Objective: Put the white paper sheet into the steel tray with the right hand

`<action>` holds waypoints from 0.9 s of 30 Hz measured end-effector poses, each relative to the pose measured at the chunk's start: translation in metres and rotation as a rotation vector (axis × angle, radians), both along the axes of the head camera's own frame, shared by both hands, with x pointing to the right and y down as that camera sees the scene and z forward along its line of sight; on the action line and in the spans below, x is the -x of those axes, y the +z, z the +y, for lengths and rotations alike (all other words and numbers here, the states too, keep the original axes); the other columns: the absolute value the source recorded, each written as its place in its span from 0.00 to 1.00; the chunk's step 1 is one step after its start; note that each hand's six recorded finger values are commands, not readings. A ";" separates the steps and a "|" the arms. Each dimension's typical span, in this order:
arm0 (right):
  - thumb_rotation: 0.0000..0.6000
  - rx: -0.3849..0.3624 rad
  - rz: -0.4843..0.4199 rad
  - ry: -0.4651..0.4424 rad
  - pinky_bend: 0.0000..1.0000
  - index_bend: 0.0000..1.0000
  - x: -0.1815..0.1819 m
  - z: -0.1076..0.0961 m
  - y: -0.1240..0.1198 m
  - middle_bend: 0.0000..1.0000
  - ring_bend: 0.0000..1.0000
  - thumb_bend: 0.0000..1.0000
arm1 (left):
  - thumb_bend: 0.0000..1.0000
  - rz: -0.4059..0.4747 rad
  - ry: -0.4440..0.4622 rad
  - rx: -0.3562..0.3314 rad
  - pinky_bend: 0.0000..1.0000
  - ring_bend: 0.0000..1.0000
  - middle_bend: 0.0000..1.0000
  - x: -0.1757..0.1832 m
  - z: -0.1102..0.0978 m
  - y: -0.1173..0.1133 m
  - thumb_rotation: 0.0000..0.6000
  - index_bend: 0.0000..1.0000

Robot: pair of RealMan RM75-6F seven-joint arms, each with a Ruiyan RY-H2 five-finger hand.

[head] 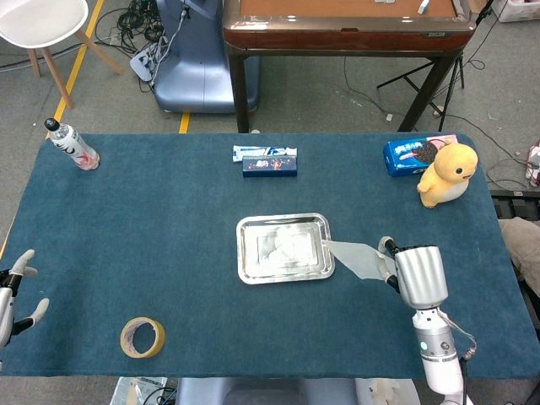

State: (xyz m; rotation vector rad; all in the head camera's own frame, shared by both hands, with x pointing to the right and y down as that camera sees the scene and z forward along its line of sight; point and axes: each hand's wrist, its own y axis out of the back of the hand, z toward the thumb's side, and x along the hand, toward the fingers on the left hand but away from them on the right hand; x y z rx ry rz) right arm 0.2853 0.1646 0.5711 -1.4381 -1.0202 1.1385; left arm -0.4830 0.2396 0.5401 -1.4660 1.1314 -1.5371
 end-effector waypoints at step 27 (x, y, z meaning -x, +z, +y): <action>1.00 -0.093 0.140 0.011 1.00 0.57 0.026 -0.082 0.032 1.00 1.00 0.46 | 0.26 0.004 -0.017 -0.011 0.46 0.29 0.36 0.005 -0.002 -0.005 1.00 0.11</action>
